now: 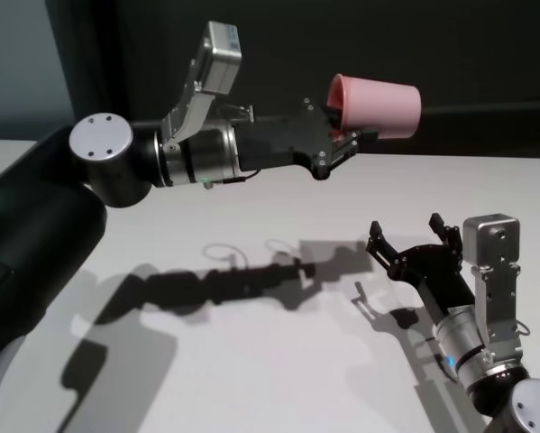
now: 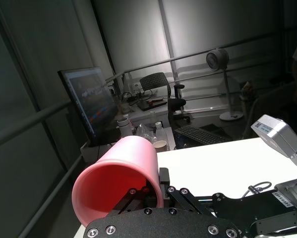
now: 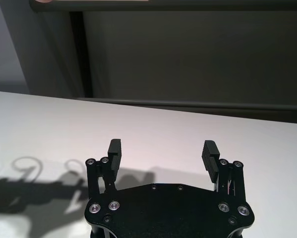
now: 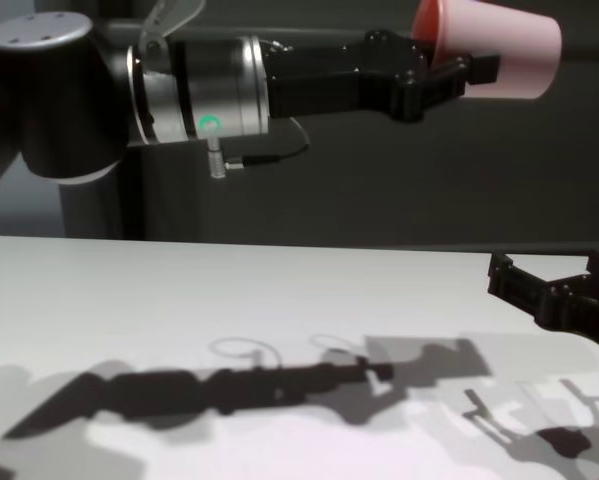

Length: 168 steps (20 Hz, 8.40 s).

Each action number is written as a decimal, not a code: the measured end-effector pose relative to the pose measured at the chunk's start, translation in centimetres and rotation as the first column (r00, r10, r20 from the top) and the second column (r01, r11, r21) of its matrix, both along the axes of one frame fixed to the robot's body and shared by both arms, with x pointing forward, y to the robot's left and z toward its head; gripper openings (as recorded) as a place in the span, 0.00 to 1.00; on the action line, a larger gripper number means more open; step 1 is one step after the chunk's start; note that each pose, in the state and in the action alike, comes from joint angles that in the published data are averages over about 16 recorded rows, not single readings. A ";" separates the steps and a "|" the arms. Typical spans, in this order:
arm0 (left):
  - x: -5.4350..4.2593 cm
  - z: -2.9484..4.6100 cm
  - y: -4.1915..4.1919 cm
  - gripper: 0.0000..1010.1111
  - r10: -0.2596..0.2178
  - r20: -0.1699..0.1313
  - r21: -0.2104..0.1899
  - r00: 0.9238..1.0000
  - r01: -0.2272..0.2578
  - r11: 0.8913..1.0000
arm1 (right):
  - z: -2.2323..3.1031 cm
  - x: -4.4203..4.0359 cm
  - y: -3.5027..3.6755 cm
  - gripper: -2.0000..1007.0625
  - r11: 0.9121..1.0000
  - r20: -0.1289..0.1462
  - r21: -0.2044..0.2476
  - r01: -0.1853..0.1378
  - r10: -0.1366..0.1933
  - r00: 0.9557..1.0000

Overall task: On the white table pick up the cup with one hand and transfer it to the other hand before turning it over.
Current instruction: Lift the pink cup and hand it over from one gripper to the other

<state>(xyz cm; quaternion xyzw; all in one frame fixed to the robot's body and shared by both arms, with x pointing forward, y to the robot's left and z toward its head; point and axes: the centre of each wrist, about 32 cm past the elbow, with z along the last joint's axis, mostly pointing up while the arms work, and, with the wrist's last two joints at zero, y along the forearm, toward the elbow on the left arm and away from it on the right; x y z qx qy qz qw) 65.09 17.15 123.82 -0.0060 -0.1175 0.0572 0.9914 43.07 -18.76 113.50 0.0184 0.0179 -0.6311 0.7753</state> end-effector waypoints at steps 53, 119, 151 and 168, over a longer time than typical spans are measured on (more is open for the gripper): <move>0.26 0.98 -0.61 0.05 -0.047 -0.047 -0.016 0.998 0.046 0.999 | 3.17 -0.95 -4.11 1.00 0.908 0.085 0.409 -0.089 0.060 0.995; 0.26 0.98 -0.60 0.05 -0.047 -0.046 -0.015 0.998 0.046 0.999 | 0.86 8.64 -2.36 0.99 0.164 0.391 0.873 -0.460 0.330 0.859; 0.26 0.98 -0.60 0.05 -0.046 -0.046 -0.015 0.998 0.046 0.999 | 0.97 8.73 -1.53 0.97 0.172 0.377 0.874 -0.455 0.352 0.857; 0.26 0.97 -0.59 0.05 -0.046 -0.047 -0.015 0.998 0.045 0.999 | 0.99 8.71 -1.55 0.79 0.170 0.380 0.873 -0.457 0.352 0.856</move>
